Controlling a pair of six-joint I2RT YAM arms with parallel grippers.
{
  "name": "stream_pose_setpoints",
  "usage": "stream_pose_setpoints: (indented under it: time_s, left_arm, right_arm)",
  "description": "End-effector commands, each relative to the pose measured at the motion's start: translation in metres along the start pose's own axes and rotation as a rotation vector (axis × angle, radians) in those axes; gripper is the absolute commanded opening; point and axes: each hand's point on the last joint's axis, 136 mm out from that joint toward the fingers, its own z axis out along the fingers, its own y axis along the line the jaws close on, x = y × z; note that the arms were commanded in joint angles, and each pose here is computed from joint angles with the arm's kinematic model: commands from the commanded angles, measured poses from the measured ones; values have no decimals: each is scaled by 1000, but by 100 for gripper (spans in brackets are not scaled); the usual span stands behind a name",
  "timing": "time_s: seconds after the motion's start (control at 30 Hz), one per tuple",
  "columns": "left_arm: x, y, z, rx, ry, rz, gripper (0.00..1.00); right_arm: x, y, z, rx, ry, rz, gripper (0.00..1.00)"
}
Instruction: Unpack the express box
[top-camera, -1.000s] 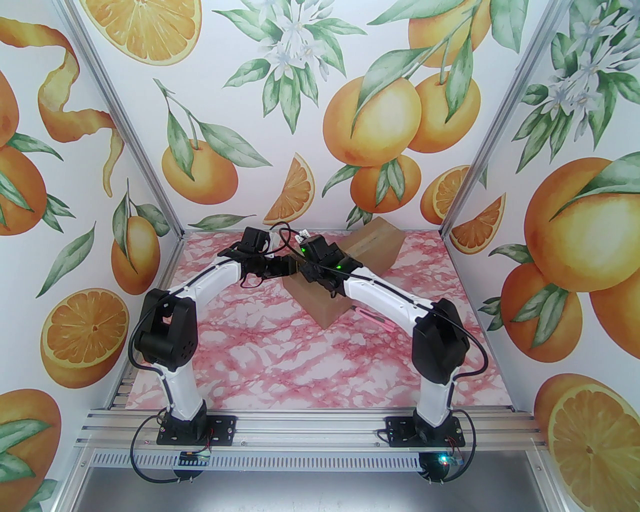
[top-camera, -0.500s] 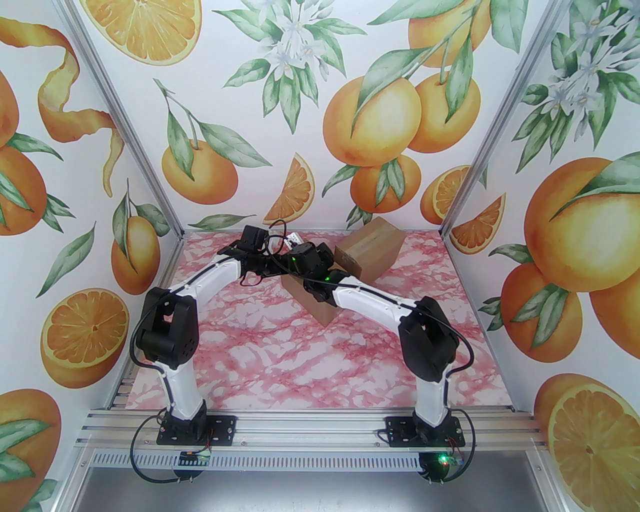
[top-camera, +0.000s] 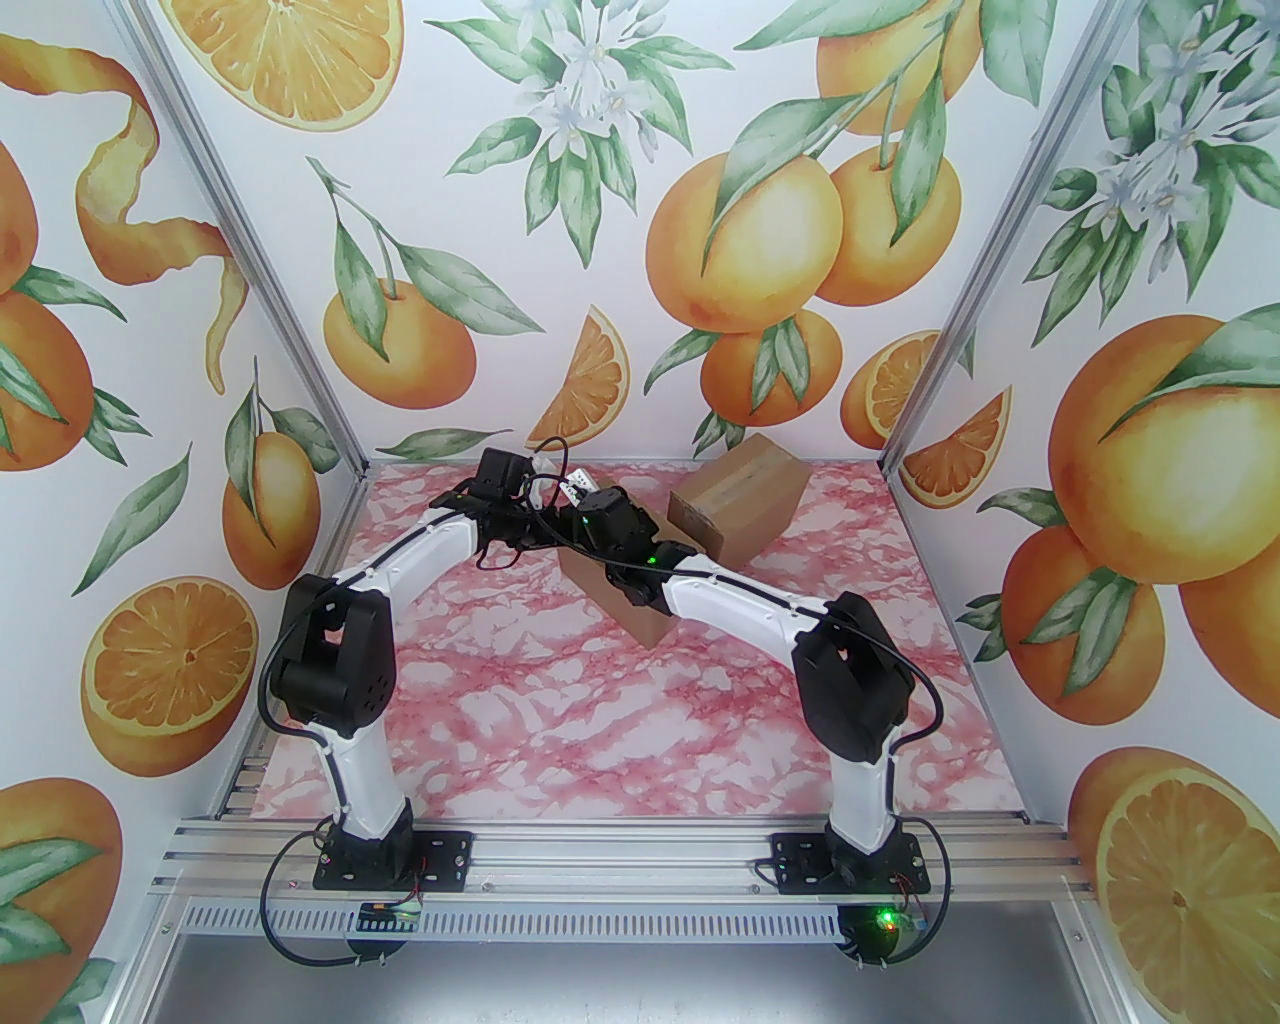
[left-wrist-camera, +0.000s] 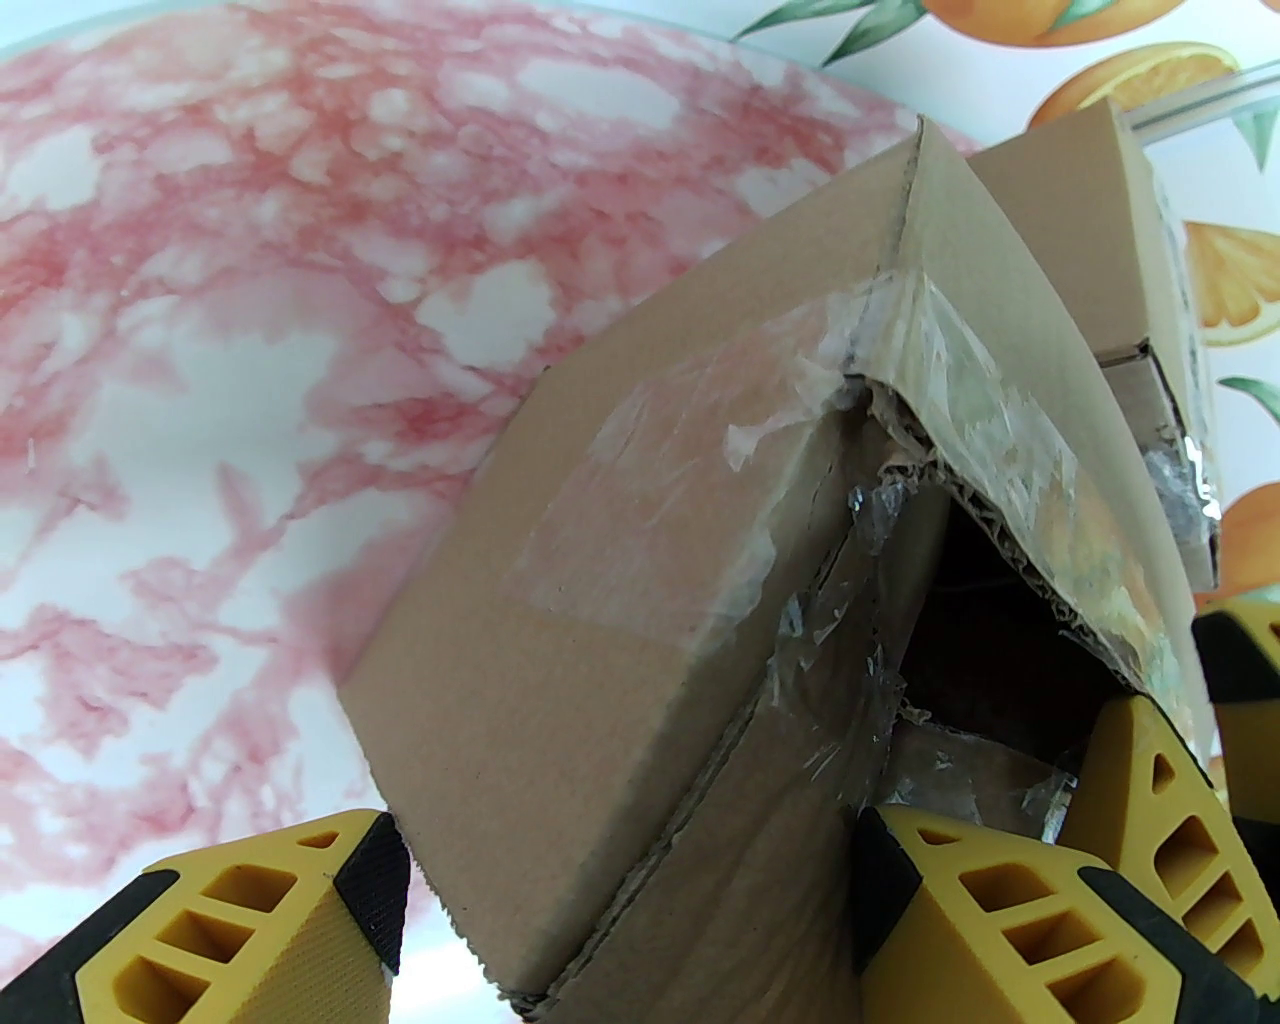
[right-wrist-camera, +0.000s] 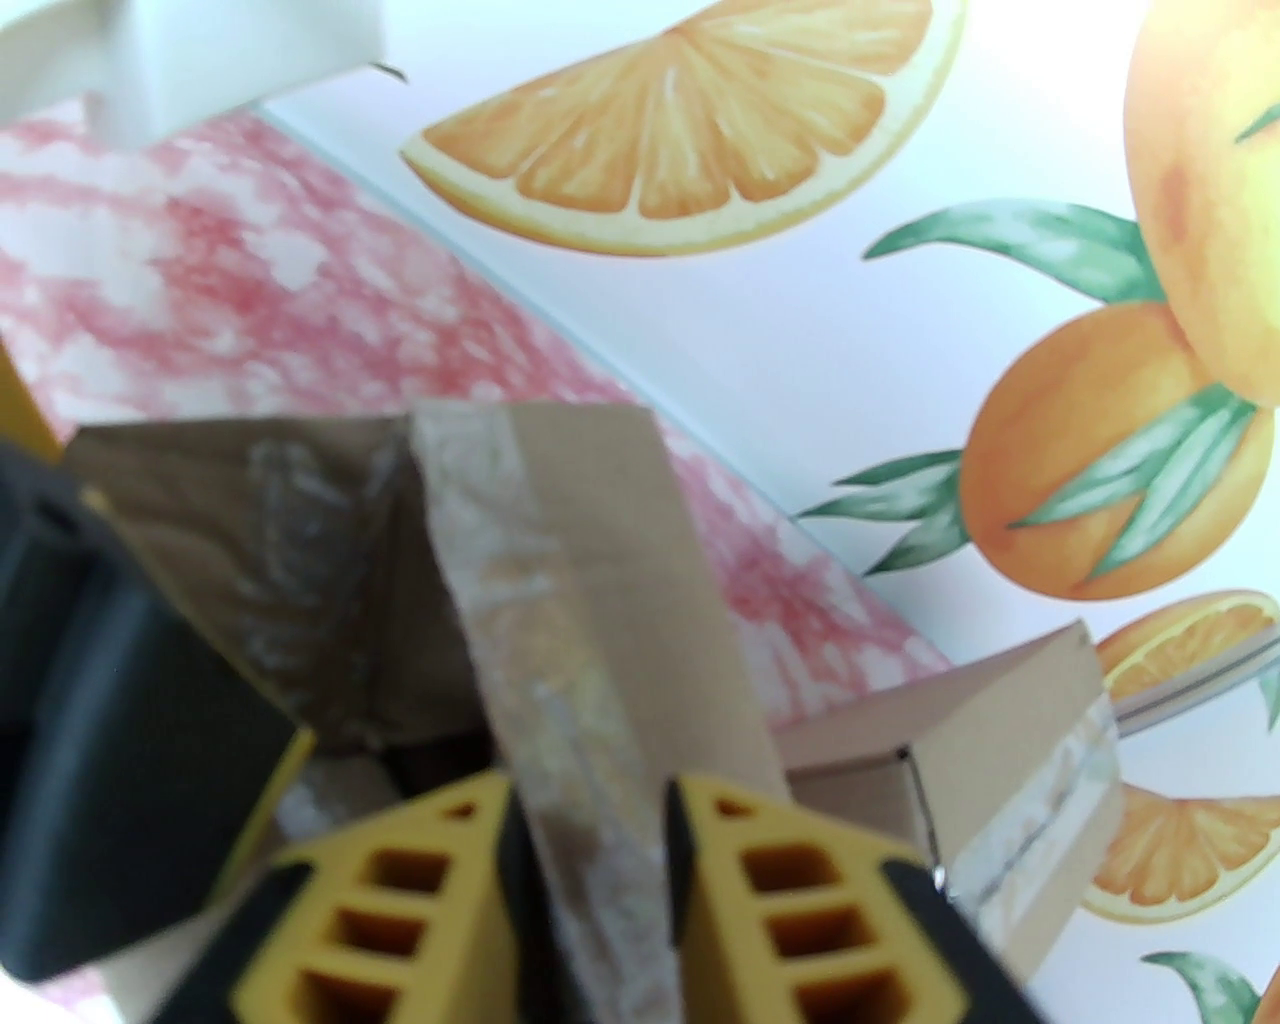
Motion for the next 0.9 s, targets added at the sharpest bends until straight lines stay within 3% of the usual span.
stream_pose_setpoints:
  time_s: [0.0,0.33,0.6,0.87]
  left_arm:
    - [12,24,2,-48,42,-5,75]
    - [-12,12,-23,74,-93,22,78]
    - [-11,22,-11,68,-76,-4,78]
    - [14,49,-2,7,-22,-26,77]
  right_arm:
    - [-19,-15,-3,30,-42,38,24]
    - [-28,-12,-6,-38,-46,71,18]
    - [-29,-7,-3,-61,-36,96,15]
    - [-46,-36,-11,-112,-43,244,15]
